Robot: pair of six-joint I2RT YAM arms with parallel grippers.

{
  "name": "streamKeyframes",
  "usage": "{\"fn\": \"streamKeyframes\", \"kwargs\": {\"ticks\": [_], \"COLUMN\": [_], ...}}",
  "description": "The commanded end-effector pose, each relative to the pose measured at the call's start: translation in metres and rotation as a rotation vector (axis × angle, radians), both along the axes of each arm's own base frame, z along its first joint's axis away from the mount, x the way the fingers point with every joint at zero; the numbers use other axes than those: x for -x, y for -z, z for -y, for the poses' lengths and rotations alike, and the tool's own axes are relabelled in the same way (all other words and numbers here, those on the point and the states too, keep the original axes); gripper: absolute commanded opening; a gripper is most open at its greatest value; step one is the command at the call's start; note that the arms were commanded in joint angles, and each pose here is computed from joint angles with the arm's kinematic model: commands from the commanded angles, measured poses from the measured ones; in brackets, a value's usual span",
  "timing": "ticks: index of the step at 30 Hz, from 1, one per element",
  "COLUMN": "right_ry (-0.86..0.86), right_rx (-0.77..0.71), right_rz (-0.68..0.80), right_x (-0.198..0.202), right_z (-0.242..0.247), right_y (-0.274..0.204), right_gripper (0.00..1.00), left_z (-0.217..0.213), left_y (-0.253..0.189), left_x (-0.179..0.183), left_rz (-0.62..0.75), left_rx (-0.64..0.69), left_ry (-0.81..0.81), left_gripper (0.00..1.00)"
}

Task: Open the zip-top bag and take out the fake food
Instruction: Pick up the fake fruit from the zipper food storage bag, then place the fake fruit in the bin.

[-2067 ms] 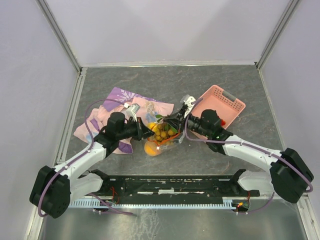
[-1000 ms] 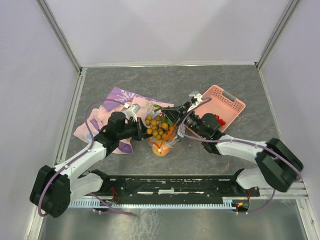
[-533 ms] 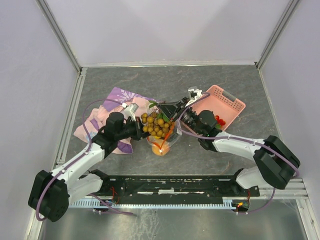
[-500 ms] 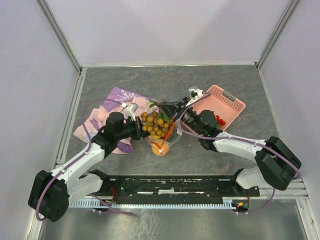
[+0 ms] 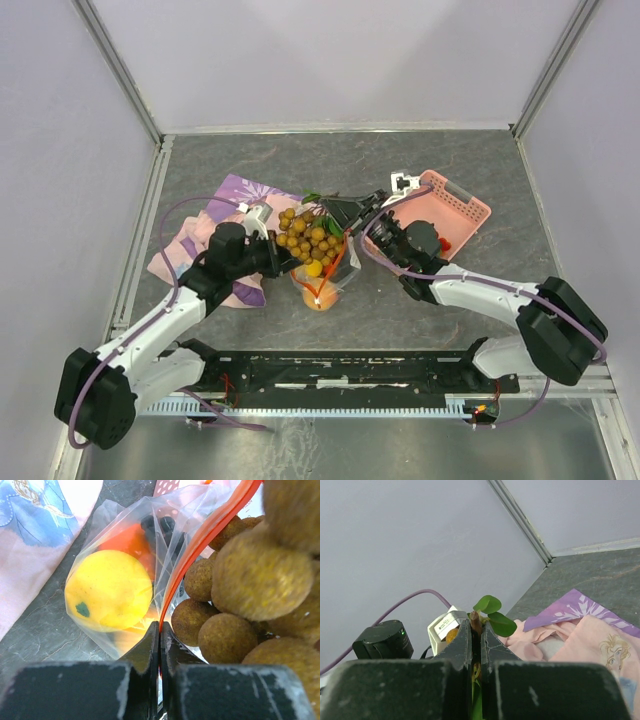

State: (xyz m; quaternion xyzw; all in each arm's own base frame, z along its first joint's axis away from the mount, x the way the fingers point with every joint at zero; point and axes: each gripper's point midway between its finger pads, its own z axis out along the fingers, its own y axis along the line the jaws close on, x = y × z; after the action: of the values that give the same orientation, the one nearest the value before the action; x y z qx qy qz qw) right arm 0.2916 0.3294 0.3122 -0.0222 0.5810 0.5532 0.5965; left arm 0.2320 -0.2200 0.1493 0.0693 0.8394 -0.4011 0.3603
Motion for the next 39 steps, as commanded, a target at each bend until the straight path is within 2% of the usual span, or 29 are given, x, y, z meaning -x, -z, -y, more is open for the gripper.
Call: {"fn": "streamKeyframes", "kwargs": {"ticks": [1, 7, 14, 27, 35, 39], "right_ry": [0.039, 0.156, 0.210, 0.305, 0.416, 0.482], "right_rx": [-0.219, -0.306, -0.352, -0.334, -0.210, -0.078], "right_rz": [0.095, 0.028, -0.019, 0.053, 0.077, 0.062], "right_x": [0.008, -0.001, -0.007, 0.002, 0.002, -0.002], "right_z": [0.025, 0.051, 0.063, 0.093, 0.112, 0.120], "right_y": [-0.074, -0.078, -0.077, -0.108, -0.107, -0.096], "right_gripper": [0.02, 0.02, 0.02, 0.02, 0.02, 0.02], "left_z": [-0.002, -0.003, -0.004, -0.011, -0.016, -0.019], "left_y": [-0.025, -0.028, -0.041, -0.064, -0.077, -0.087], "left_x": [-0.008, -0.010, -0.013, -0.011, -0.009, -0.008], "left_rz": [0.097, 0.105, 0.130, 0.177, 0.205, 0.228], "left_rx": [-0.005, -0.005, -0.002, -0.023, -0.028, -0.035], "left_ry": [-0.005, -0.016, -0.024, -0.034, -0.048, -0.056], "left_gripper": [0.03, 0.03, 0.03, 0.03, 0.03, 0.03]}}
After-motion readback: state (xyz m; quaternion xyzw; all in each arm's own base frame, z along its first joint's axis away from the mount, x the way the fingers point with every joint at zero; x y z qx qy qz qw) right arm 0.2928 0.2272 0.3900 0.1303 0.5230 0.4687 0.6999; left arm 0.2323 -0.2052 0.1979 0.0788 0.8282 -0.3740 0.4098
